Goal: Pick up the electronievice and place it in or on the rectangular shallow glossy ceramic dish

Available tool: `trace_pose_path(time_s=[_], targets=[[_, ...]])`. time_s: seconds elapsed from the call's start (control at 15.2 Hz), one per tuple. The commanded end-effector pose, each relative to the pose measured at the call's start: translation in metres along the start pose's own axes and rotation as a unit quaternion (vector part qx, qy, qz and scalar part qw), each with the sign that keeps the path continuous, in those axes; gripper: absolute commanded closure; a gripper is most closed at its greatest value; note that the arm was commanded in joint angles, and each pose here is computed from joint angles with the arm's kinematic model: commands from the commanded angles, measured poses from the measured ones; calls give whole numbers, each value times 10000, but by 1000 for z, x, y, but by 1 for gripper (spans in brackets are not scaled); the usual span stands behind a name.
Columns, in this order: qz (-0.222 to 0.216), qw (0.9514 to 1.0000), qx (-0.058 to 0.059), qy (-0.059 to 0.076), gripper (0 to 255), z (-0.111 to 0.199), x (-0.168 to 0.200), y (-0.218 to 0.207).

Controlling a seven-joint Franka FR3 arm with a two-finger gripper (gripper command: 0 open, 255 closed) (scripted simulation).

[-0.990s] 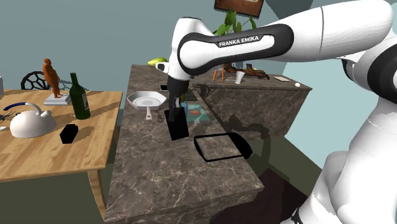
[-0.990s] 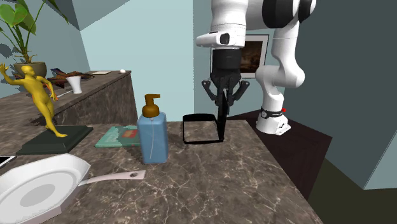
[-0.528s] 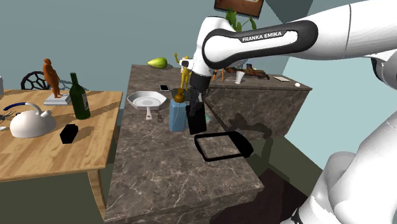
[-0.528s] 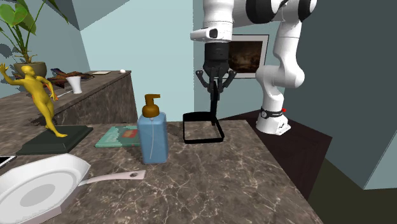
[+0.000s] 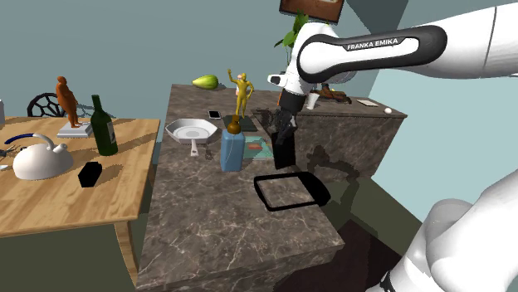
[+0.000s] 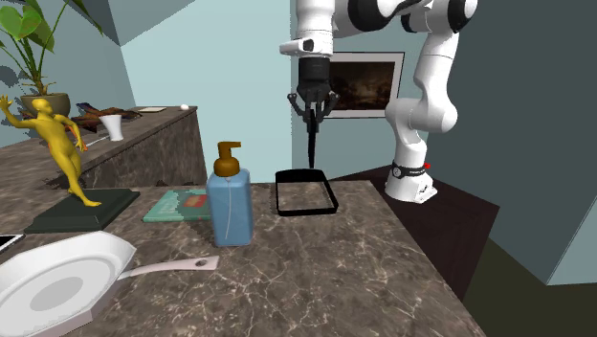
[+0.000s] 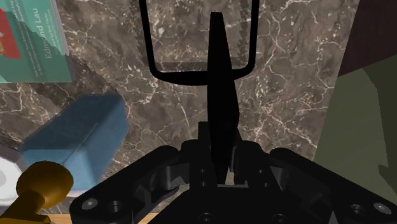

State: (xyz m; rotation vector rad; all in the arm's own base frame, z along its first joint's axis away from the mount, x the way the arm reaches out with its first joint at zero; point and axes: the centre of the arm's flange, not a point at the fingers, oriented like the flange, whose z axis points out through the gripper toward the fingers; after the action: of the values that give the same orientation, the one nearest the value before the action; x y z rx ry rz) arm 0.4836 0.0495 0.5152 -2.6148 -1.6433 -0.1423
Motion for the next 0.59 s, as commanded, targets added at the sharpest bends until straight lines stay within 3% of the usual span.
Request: trace_pose_path(time_s=[0.0,0.33,0.53], targets=[[-7,10000,2,1,255,-8,-25,6],[-7,10000,2,1,255,-23,-84,16],[-7,10000,2,1,255,-7,-86,16]])
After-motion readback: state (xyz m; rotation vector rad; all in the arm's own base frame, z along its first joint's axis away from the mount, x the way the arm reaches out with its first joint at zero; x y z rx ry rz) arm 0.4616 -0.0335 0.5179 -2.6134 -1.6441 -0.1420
